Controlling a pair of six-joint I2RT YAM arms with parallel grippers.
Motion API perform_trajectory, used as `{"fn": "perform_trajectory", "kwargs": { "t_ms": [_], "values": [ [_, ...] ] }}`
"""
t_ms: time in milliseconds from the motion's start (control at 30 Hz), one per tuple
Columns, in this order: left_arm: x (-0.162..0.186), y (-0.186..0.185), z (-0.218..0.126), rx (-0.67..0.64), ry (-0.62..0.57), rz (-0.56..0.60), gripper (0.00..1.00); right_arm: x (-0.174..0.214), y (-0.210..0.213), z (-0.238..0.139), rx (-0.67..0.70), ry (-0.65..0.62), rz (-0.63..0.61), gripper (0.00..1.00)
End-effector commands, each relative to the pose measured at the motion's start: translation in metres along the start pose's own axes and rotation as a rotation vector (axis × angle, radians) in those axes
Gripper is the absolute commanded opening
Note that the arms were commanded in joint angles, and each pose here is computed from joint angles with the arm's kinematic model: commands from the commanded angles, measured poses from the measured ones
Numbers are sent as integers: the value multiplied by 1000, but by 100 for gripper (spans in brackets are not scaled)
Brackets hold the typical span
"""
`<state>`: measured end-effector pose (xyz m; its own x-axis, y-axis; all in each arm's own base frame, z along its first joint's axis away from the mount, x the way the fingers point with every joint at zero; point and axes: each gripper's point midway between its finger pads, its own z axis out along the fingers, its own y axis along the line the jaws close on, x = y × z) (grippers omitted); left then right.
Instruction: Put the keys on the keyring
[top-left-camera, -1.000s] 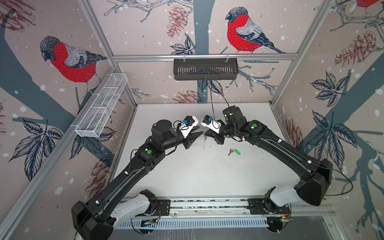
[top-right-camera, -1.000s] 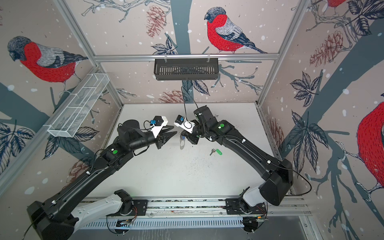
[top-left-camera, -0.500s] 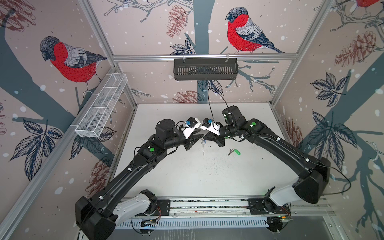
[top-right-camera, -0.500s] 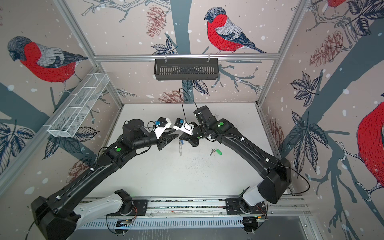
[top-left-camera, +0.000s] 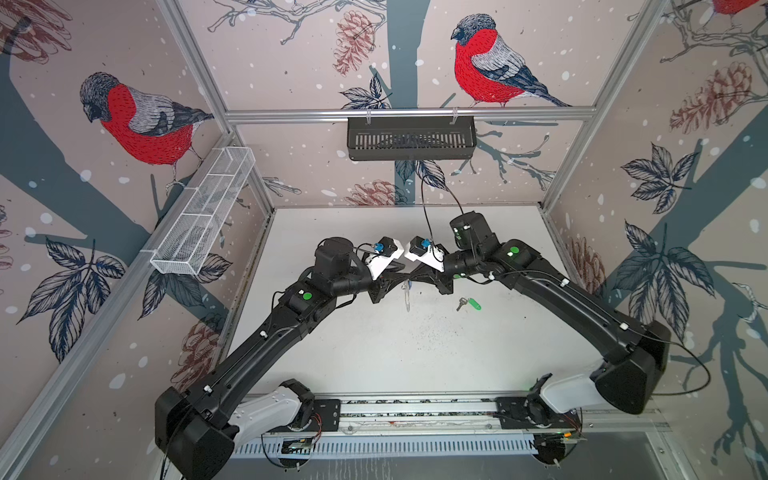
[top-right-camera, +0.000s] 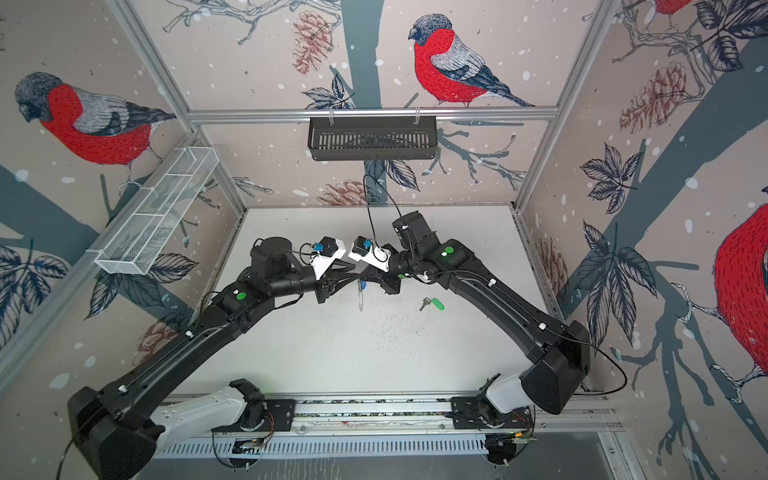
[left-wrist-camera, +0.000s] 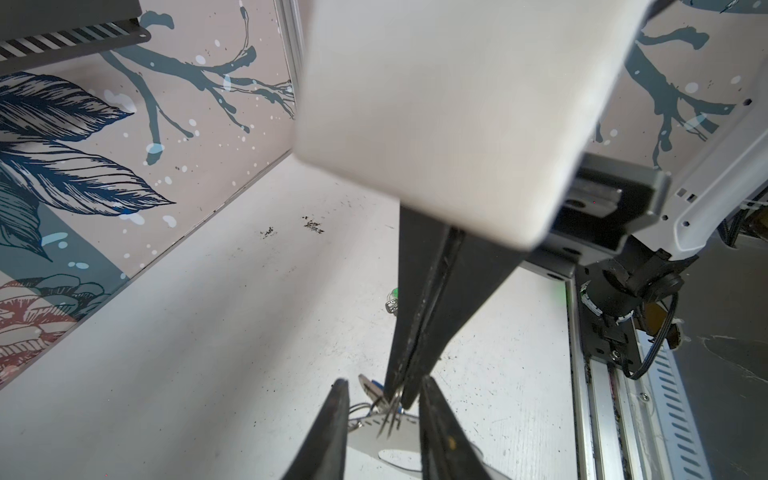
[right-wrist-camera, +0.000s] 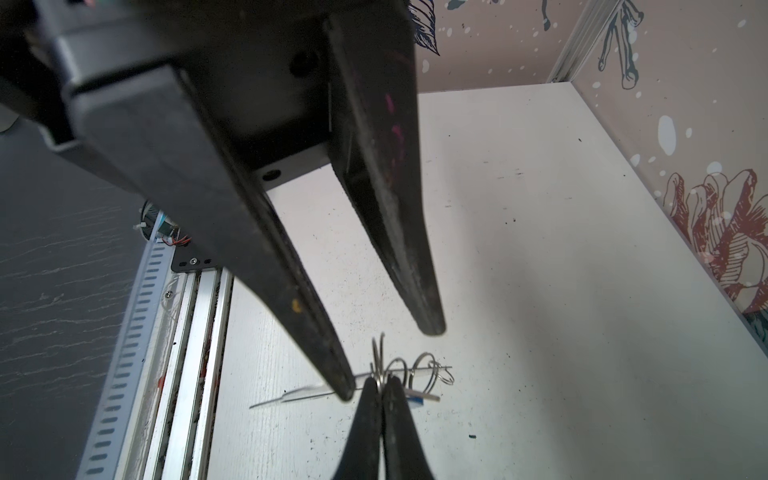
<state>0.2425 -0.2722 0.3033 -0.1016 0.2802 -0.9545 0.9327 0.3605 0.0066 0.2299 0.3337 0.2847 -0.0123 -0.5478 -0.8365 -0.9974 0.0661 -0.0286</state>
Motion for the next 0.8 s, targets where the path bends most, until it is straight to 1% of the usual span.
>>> {"fn": "perform_trajectory", "kwargs": {
  "t_ms": [0, 133, 433, 600, 767],
  "values": [
    [-3, -4, 0, 31, -11, 19, 28, -11, 2, -4, -3, -44, -30, 0],
    [-1, -5, 3, 44, -7, 16, 26, -12, 2, -5, -2, -48, -34, 0],
    [-8, -7, 3, 58, -37, 31, 20, -13, 4, -4, -13, -58, -33, 0],
    [-8, -8, 3, 63, -36, 29, 14, -15, 4, -7, -10, -66, -41, 0],
    [-8, -8, 2, 64, -37, 29, 11, -17, 6, -8, -9, -74, -46, 0]
  ]
}}
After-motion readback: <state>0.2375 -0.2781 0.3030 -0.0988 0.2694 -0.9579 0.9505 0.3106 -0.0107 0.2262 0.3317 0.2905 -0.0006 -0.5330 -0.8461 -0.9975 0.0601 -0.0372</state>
